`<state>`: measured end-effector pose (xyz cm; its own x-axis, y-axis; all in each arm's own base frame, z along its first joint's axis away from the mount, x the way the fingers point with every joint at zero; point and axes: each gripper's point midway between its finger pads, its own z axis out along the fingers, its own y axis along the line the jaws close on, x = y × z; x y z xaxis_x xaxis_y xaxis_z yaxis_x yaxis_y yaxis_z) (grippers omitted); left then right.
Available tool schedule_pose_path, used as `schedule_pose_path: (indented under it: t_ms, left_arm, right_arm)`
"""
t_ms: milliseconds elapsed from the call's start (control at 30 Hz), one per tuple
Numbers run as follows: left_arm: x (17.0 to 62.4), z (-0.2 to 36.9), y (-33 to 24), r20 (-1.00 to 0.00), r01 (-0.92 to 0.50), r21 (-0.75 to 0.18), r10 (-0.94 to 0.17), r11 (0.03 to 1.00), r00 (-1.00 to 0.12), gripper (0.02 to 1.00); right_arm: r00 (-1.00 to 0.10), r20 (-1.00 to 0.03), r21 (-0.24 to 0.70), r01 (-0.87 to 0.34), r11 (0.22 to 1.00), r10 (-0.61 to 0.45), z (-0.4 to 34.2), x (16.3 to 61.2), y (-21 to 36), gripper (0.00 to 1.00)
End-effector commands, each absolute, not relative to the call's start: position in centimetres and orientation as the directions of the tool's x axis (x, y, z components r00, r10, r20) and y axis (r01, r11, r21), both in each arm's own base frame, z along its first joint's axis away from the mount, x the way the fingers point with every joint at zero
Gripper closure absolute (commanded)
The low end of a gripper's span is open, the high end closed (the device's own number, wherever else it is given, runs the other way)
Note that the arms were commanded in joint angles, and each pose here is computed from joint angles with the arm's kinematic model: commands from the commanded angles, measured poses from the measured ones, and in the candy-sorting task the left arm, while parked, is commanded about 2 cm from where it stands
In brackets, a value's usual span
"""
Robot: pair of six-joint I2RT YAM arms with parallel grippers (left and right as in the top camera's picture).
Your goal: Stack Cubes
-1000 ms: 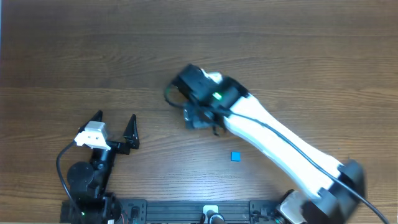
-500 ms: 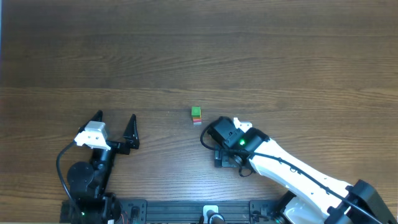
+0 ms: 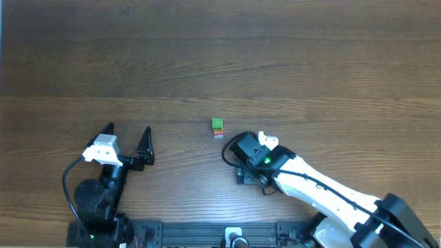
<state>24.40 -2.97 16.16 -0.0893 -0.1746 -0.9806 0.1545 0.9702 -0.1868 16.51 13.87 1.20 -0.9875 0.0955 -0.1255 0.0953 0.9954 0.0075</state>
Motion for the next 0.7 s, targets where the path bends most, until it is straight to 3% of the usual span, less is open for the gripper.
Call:
schedule_pose_path:
  t_ms: [33,100,333,700]
  left_arm:
    - [24.36,16.03,-3.23,-0.983,0.169,-0.173,-0.16,0.97,-0.09,0.02]
    - [24.36,16.03,-3.23,-0.983,0.169,-0.173,-0.159,0.97,-0.09,0.018]
    - [24.36,16.03,-3.23,-0.983,0.169,-0.173,-0.159,0.97,-0.09,0.018]
    - [24.36,16.03,-3.23,-0.983,0.169,-0.173,-0.159,0.97,-0.09,0.018]
  right_arm:
    - [-0.986,-0.139,-0.035,0.095,0.995,0.09,0.5,16.89,13.2,0.143]
    - [-0.986,-0.144,-0.042,0.092,0.995,0.085,0.5,16.96,13.1,0.246]
    - [-0.986,-0.143,-0.043,0.088,0.995,0.081,0.49,16.95,13.08,0.43]
    - [-0.986,-0.148,-0.048,0.089,0.995,0.081,0.49,17.03,12.97,0.581]
